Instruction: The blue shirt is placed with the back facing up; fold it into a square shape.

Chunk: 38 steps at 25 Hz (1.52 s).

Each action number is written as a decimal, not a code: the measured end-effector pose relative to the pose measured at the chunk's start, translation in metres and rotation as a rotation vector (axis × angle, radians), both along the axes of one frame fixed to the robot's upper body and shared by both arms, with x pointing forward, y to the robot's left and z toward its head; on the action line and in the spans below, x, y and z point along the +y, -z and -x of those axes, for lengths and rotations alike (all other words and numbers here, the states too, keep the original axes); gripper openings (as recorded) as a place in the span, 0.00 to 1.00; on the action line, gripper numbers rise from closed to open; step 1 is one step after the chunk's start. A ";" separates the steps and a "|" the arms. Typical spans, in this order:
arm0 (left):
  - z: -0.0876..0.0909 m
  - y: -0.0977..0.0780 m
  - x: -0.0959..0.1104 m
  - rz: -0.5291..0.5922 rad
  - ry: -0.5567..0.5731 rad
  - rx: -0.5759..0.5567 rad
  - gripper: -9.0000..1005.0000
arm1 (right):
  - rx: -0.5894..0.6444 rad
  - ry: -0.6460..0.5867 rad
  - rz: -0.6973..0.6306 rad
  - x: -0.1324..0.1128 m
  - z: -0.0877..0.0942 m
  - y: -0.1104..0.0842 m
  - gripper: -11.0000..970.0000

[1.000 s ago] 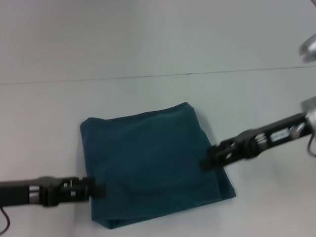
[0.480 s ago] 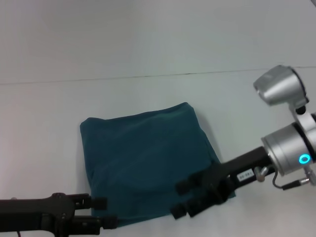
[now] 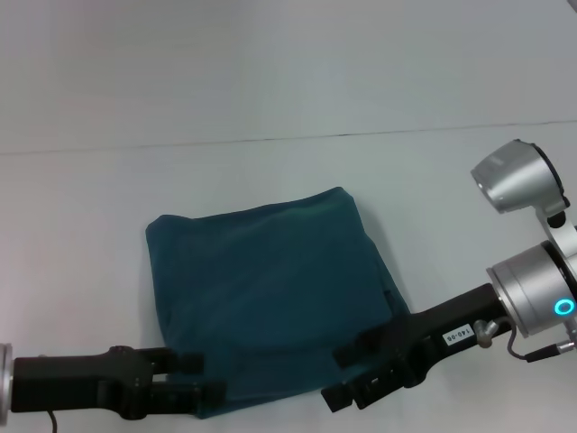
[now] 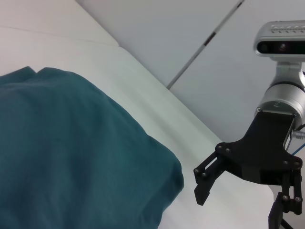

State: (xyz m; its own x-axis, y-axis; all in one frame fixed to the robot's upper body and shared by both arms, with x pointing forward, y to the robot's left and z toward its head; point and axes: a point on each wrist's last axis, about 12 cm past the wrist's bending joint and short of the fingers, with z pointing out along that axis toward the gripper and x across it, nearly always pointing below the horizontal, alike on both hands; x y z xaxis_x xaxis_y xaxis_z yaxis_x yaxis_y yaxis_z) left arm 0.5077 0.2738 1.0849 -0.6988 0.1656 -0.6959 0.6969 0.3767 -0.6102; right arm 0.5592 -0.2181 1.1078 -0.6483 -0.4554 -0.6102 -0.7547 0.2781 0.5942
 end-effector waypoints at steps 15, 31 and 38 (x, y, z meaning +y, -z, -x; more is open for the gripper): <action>-0.009 -0.010 -0.003 -0.034 0.056 0.077 0.80 | -0.176 -0.055 -0.039 -0.001 -0.005 -0.009 0.97; -0.015 -0.011 -0.003 -0.029 0.010 0.093 0.80 | -0.221 0.032 -0.152 -0.006 -0.001 -0.008 0.97; -0.017 -0.012 -0.004 -0.021 0.000 0.083 0.80 | -0.220 0.039 -0.150 -0.006 -0.001 -0.008 0.97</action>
State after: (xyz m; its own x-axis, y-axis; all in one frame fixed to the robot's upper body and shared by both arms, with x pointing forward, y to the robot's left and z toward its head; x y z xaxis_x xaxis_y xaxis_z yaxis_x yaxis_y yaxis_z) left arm 0.5246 0.2695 1.0968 -0.7540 0.1795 -0.6318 0.6442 0.3898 -0.6581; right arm 0.5605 -0.2242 1.1155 -0.5081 -0.3263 -0.7971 -0.8606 0.2306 0.4541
